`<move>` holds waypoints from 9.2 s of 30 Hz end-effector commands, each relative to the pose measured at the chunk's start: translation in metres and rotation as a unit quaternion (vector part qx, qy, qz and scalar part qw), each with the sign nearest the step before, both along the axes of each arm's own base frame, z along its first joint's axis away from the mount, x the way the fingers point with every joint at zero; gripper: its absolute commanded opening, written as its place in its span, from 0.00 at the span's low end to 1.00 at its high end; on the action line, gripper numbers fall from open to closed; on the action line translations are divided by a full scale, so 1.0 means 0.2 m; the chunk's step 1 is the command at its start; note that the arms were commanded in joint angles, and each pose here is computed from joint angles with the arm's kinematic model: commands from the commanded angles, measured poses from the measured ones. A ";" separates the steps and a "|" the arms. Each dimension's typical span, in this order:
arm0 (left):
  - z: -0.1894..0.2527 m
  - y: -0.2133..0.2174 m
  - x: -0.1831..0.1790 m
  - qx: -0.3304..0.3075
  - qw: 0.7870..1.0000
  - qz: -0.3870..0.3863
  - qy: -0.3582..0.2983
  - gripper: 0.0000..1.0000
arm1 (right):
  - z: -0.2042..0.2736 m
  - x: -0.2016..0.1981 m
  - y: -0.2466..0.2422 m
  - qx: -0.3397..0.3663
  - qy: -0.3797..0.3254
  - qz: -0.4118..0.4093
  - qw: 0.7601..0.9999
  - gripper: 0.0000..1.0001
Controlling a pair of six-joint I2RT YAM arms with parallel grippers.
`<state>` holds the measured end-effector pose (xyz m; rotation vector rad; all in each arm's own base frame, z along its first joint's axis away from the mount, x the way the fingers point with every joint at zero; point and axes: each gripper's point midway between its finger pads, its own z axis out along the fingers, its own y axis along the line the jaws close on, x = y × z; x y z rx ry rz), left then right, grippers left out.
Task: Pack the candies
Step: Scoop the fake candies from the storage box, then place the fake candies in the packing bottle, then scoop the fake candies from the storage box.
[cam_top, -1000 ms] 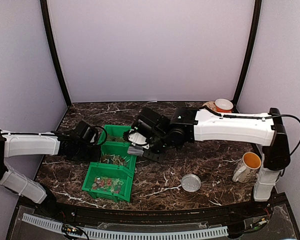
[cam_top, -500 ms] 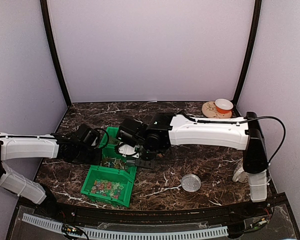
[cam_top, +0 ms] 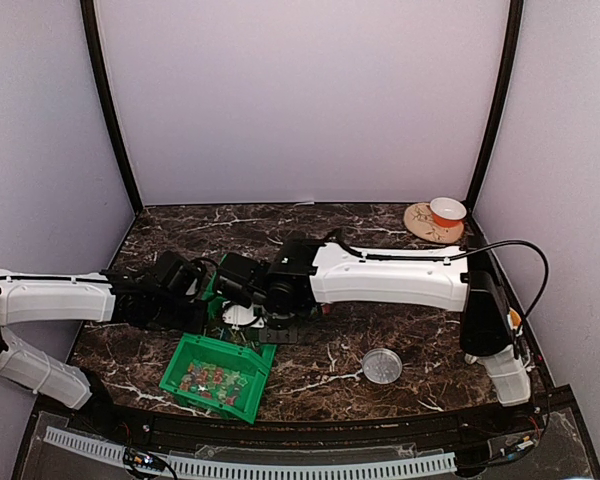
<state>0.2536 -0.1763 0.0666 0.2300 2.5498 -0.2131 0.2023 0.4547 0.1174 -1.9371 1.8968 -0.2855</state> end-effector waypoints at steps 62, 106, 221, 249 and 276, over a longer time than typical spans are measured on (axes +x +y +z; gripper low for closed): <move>0.03 -0.04 0.00 -0.012 1.000 -0.005 -0.026 0.00 | -0.03 0.06 0.07 0.418 0.046 -0.034 0.907 0.00; -0.01 -0.07 0.01 -0.013 1.000 -0.013 -0.020 0.00 | 0.28 0.20 -0.54 0.389 -0.080 -0.188 0.898 0.00; 0.10 -0.07 0.02 0.021 0.999 -0.015 -0.035 0.00 | 0.10 -0.07 -0.15 0.027 -0.030 -0.024 0.999 0.00; 0.17 -0.15 0.01 -0.011 0.997 -0.041 -0.067 0.00 | -0.20 -0.31 0.19 0.050 0.076 0.123 0.988 0.00; 0.15 -0.13 0.00 -0.001 0.998 -0.035 -0.061 0.00 | -0.23 -0.10 0.29 0.343 0.120 -0.012 0.932 0.00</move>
